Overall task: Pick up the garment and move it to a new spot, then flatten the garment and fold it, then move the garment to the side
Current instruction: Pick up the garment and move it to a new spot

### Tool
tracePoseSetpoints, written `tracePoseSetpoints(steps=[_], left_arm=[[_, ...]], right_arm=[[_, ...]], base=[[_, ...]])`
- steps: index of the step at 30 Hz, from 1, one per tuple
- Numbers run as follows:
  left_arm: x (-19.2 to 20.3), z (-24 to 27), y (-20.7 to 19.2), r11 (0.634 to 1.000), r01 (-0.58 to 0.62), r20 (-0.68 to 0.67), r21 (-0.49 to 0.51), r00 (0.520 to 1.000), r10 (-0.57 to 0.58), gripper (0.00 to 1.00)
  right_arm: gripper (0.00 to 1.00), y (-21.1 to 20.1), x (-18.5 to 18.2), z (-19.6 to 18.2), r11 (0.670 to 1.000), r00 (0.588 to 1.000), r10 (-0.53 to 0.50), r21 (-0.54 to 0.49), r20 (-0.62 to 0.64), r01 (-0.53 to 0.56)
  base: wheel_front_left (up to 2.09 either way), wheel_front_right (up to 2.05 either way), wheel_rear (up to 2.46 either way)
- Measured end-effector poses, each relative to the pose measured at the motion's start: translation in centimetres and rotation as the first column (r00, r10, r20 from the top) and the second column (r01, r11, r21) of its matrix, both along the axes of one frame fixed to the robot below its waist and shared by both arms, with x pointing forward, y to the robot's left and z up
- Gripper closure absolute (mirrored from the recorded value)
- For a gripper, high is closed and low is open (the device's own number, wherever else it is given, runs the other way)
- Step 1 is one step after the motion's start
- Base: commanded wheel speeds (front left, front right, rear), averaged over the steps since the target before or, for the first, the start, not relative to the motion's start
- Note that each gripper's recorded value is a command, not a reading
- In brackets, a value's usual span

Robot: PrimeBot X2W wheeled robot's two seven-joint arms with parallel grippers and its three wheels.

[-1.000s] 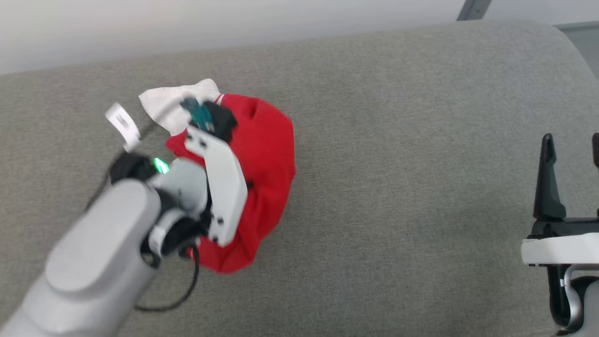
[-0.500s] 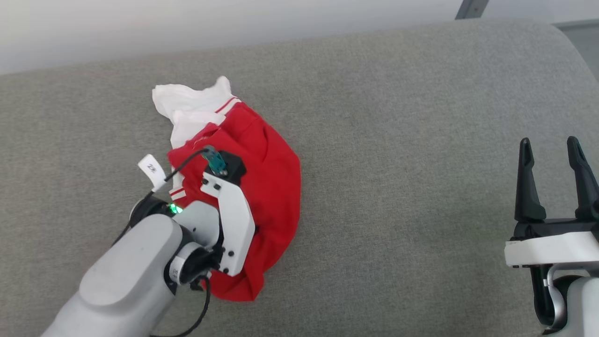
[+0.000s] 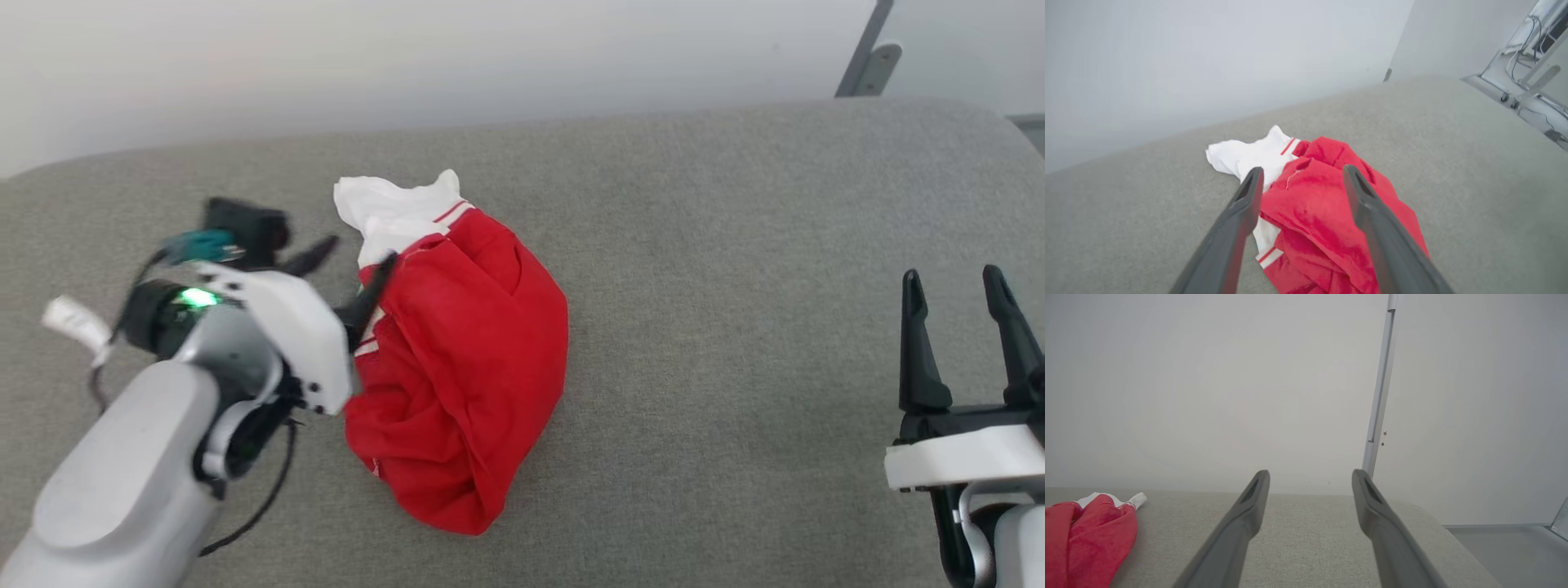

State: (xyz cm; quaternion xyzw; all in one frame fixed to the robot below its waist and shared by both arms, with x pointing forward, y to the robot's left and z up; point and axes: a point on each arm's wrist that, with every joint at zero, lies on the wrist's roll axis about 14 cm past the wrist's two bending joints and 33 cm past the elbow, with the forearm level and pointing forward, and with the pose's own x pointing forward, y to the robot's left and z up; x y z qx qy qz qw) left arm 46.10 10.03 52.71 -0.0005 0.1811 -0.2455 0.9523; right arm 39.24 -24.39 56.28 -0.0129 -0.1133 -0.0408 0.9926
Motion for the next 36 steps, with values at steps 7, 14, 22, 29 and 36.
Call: tracePoseSetpoints(steps=[7, 14, 22, 29, 36], left_arm=[[-0.8, 3.0, 4.8, 0.985, -0.131, 0.251, -0.112, 0.955, 0.155, 0.00], [-3.5, 3.1, 9.9, 0.947, -0.250, 0.371, -0.200, 0.876, 0.309, 0.00], [-6.6, 1.8, 13.8, 0.914, -0.344, 0.365, -0.213, 0.840, 0.401, 0.00], [-9.0, 1.6, 15.5, 0.883, -0.400, 0.377, -0.247, 0.799, 0.468, 0.00], [-11.0, 0.6, 16.5, 0.853, -0.445, 0.366, -0.273, 0.772, 0.520, 0.00]], right_arm=[[0.00, 0.5, -0.6, -0.5, 1.000, 1.000, 0.025, 0.001, -0.010, -0.025], [0.00, 0.8, -1.4, -0.6, 0.999, 0.999, 0.046, -0.007, -0.011, -0.046], [0.00, 0.9, -2.0, -1.1, 0.998, 0.998, 0.054, -0.014, -0.022, -0.054], [0.00, 1.2, -2.1, -1.2, 0.998, 0.998, 0.059, -0.016, -0.025, -0.060], [0.00, 1.8, -2.0, -1.5, 0.997, 0.997, 0.071, -0.013, -0.030, -0.072]], base=[[0.00, 0.00, 0.00], [0.00, 0.00, 0.00], [0.00, 0.00, 0.00], [0.00, 0.00, 0.00], [0.00, 0.00, 0.00]])
